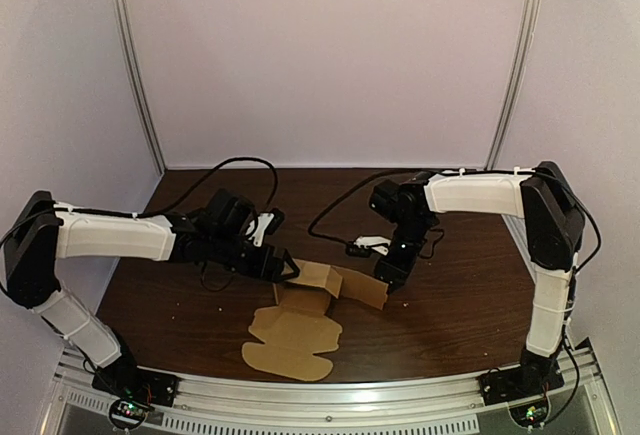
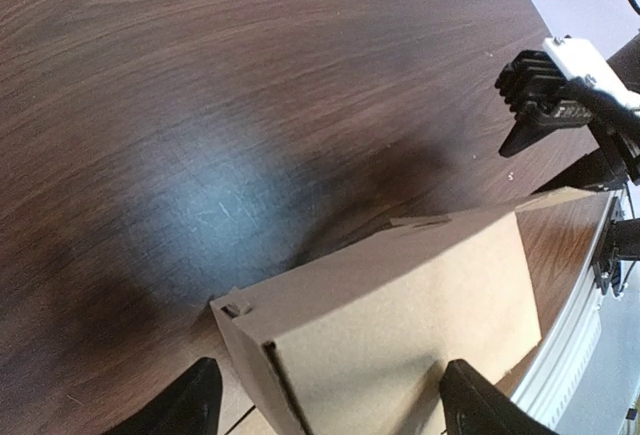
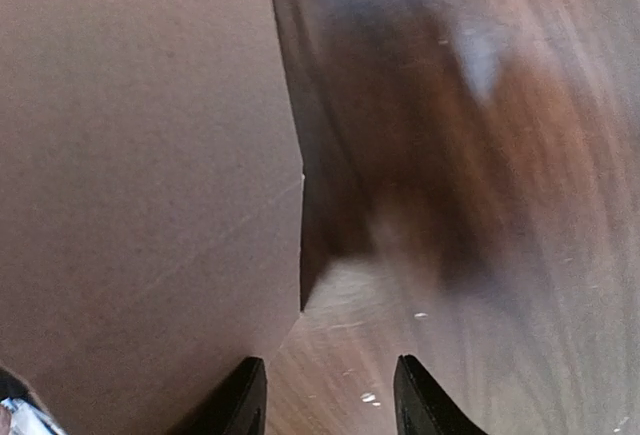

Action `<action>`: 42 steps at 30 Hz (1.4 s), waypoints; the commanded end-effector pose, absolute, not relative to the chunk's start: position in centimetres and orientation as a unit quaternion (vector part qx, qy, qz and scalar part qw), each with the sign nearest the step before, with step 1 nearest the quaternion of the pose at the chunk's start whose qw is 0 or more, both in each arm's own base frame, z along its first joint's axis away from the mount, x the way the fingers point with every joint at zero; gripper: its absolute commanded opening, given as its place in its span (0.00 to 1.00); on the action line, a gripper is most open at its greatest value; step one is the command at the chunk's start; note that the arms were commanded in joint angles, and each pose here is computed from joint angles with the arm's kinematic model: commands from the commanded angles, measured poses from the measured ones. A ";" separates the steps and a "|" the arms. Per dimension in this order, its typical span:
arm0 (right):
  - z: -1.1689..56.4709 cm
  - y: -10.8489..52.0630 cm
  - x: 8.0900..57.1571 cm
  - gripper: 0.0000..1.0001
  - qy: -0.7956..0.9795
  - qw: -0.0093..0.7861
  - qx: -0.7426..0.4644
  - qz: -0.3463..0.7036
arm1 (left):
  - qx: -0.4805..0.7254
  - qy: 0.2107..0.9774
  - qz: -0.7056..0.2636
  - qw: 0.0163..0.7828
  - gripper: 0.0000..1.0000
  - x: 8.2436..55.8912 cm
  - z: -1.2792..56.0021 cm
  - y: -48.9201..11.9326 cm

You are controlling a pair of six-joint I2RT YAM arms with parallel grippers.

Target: Fold the paper box

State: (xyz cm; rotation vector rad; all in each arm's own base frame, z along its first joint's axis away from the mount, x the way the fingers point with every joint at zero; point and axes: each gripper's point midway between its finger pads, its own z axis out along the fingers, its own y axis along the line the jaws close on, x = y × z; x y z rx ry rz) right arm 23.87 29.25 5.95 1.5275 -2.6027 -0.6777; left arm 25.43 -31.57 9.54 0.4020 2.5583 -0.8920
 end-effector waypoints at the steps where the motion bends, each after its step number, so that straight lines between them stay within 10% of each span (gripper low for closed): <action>1: 8.6 30.4 21.7 0.47 -0.821 0.038 0.495 -0.284 | 0.137 0.908 -0.328 0.221 0.78 25.9 11.0 -31.8; 7: 8.1 29.6 21.4 0.50 -0.816 0.045 0.511 -0.267 | 0.138 0.908 -0.334 0.213 0.77 25.5 11.9 -31.9; 24: 7.4 27.8 19.4 0.52 -0.788 0.016 0.554 -0.268 | 0.227 0.796 -0.277 0.488 0.62 21.6 15.1 -24.3; 42: 8.2 28.0 18.9 0.53 -0.782 0.025 0.554 -0.284 | 0.441 0.752 -0.153 0.465 0.56 20.9 17.6 -31.1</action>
